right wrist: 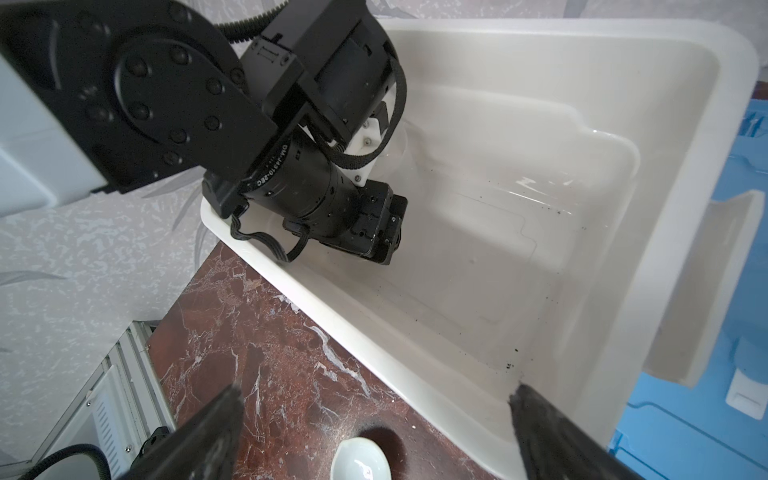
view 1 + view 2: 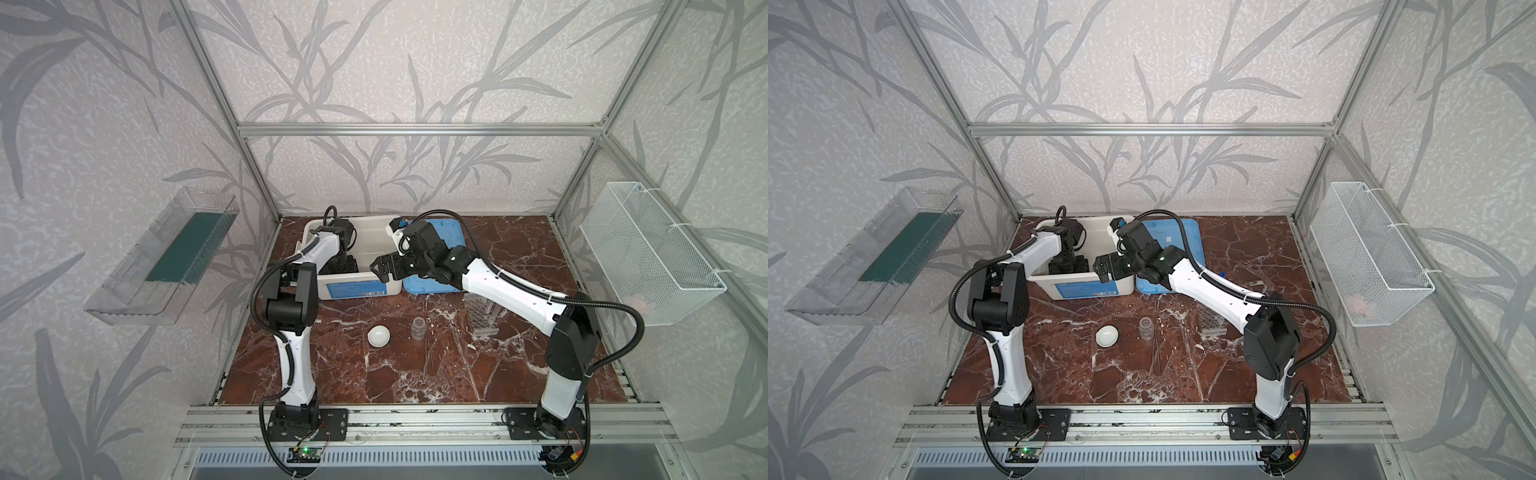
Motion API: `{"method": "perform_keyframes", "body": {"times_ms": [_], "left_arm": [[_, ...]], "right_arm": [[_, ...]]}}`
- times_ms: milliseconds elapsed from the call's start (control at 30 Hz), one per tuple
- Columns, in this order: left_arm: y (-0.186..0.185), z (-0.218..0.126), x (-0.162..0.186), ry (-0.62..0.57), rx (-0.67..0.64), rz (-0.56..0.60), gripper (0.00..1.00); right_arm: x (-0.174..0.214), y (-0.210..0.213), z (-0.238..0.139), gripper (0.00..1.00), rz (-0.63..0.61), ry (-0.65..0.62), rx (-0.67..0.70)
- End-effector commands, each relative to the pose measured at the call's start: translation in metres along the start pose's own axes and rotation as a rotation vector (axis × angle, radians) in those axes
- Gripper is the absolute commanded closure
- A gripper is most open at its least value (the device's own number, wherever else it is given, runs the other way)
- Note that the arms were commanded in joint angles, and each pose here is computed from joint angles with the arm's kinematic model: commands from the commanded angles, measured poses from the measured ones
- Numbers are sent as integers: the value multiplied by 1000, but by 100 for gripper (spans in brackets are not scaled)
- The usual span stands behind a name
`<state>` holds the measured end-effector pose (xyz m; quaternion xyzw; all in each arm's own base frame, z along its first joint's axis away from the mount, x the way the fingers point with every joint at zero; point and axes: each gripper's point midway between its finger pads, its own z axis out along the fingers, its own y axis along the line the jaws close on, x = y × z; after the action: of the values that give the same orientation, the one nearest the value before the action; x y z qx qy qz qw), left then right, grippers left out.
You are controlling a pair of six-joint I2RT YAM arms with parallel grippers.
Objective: Organize the chemistry lab equipment
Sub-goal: 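Open the left gripper to release the flask and raise it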
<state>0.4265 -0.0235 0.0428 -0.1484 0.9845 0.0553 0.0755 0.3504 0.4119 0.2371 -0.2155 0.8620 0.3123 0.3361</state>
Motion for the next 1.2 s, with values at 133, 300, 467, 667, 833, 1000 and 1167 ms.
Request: {"method": "perform_keyframes", "body": {"times_ms": [133,300,467,667,833,1000,1167], "left_arm": [[7,7,3,9,-35,-5,18],[9,-11,-4,-35,-25,-10,9],[7,-41,-10,-80,15,-18,4],[12,-93,-15,-164,50,-32,1],[6,-153,-12,-243,159,-12,1],[-12,-204,11,-265,325,16,1],[-23,-253,44,-338,416,131,1]], "right_arm": [[-6,0,-9,1,7,-29,-5],[-7,1,-13,2,6,-34,-7],[-11,4,-23,2,6,-47,-12],[-26,17,-62,0,-18,-107,-34],[-17,21,-83,1,-75,-36,-31],[3,12,-99,1,-97,-6,-1],[22,14,-135,1,-135,-48,-18]]}}
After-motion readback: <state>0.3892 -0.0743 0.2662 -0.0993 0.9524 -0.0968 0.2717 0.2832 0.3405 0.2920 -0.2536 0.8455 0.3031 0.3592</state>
